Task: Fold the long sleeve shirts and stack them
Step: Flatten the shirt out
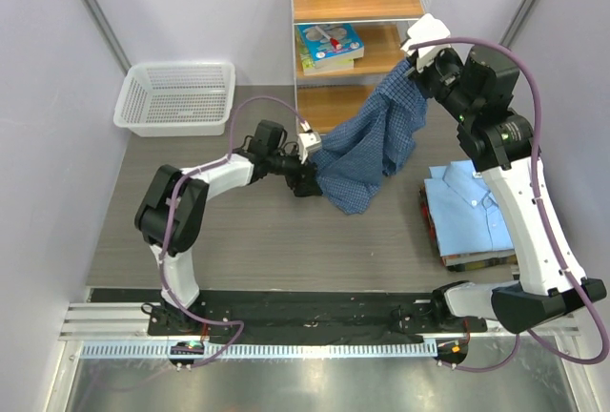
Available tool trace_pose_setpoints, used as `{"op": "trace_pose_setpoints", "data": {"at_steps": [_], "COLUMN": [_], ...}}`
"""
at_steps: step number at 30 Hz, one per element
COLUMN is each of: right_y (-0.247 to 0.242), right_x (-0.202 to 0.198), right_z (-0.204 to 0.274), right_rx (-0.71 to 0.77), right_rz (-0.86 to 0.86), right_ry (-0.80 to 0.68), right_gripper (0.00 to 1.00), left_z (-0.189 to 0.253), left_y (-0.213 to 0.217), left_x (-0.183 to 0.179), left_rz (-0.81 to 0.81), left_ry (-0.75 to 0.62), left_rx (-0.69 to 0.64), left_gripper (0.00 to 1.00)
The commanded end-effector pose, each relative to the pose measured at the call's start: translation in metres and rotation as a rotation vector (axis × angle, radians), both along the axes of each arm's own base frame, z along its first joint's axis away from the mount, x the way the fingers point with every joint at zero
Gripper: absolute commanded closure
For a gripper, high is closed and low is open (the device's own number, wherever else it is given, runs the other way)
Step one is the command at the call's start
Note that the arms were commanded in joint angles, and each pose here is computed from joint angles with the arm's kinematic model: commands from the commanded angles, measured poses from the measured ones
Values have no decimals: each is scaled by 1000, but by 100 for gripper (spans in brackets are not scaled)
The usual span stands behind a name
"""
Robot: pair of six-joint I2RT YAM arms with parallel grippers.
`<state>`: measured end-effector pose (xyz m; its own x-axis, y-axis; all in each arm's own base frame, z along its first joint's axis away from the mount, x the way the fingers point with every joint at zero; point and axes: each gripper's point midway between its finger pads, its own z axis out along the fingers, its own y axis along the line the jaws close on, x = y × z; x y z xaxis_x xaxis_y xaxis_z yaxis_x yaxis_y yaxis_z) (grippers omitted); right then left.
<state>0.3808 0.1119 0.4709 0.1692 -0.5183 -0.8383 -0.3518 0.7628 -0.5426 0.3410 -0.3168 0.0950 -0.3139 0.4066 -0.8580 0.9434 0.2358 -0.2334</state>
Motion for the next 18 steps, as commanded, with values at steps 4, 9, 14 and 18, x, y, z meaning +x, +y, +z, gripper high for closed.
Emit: {"op": "trace_pose_setpoints", "data": {"at_steps": [4, 9, 14, 18], "right_y": [-5, -7, -14, -30], "right_x": [-2, -5, -2, 1], "right_z": [31, 29, 23, 20], "right_rx": [23, 24, -3, -27], "right_rz": [-28, -31, -69, -154], "right_ry": [-73, -67, -61, -65], "right_gripper": [99, 99, 99, 99], "left_z": [6, -10, 10, 70], "left_y": [-39, -52, -58, -8], "left_x": [12, 35, 25, 7], "left_rz": [-75, -33, -44, 47], "left_ry": [-100, -91, -30, -9], "left_rx": [-79, -81, -116, -59], "left_gripper": [28, 32, 87, 100]}}
